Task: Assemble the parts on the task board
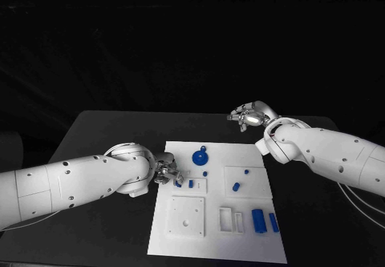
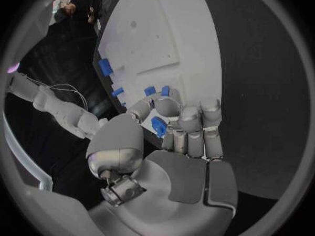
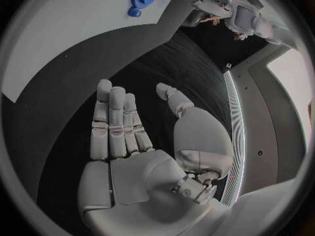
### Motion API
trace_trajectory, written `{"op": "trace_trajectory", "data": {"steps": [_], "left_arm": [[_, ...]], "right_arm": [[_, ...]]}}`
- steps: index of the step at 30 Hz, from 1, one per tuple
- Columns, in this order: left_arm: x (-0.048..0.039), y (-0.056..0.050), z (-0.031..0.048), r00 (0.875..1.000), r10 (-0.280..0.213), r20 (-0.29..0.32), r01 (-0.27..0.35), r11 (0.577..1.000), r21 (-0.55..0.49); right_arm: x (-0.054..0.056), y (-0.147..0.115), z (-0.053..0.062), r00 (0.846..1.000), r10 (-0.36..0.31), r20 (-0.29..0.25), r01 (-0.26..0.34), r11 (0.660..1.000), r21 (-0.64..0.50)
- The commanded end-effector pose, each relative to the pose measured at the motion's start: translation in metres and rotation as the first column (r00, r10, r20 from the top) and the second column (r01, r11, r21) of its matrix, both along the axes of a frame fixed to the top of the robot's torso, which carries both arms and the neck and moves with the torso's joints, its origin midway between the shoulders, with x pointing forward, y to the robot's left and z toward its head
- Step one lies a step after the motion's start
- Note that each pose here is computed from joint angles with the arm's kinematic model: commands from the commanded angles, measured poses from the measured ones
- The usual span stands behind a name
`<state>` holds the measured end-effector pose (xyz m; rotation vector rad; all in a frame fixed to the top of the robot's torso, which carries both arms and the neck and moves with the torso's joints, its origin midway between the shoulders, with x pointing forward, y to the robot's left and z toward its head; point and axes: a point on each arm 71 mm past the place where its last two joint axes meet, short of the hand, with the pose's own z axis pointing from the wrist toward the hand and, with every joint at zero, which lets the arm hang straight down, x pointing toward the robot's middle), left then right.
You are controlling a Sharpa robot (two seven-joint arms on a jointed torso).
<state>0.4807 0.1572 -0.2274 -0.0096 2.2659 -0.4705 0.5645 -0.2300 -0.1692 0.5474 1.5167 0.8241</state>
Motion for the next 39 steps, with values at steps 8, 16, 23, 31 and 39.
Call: {"op": "trace_trajectory", "data": {"steps": [8, 16, 23, 31, 39], "left_arm": [[-0.0039, 0.0033, -0.0095, 0.999, -0.015, -0.05, 0.017, 0.999, 0.05], [-0.0028, 0.0025, -0.0094, 0.999, -0.016, -0.04, 0.018, 0.998, 0.061], [-0.0037, -0.0014, -0.0095, 0.999, -0.023, -0.047, 0.025, 0.998, 0.052], [-0.0045, -0.0037, -0.0095, 0.998, -0.028, -0.051, 0.031, 0.998, 0.05], [-0.0048, -0.0048, -0.0096, 0.998, -0.032, -0.053, 0.034, 0.998, 0.052]], "right_arm": [[-0.0004, 0.0017, -0.0008, 1.0, 0.016, 0.0, -0.016, 1.0, 0.0], [-0.0006, 0.0013, -0.0016, 1.0, 0.015, -0.001, -0.015, 1.0, 0.0], [-0.0006, 0.0014, -0.0016, 1.0, 0.016, -0.001, -0.016, 1.0, 0.0], [-0.0007, 0.0017, -0.0017, 1.0, 0.016, -0.001, -0.016, 1.0, 0.0], [-0.0007, 0.0016, -0.0018, 1.0, 0.016, -0.001, -0.016, 1.0, 0.0]]}}
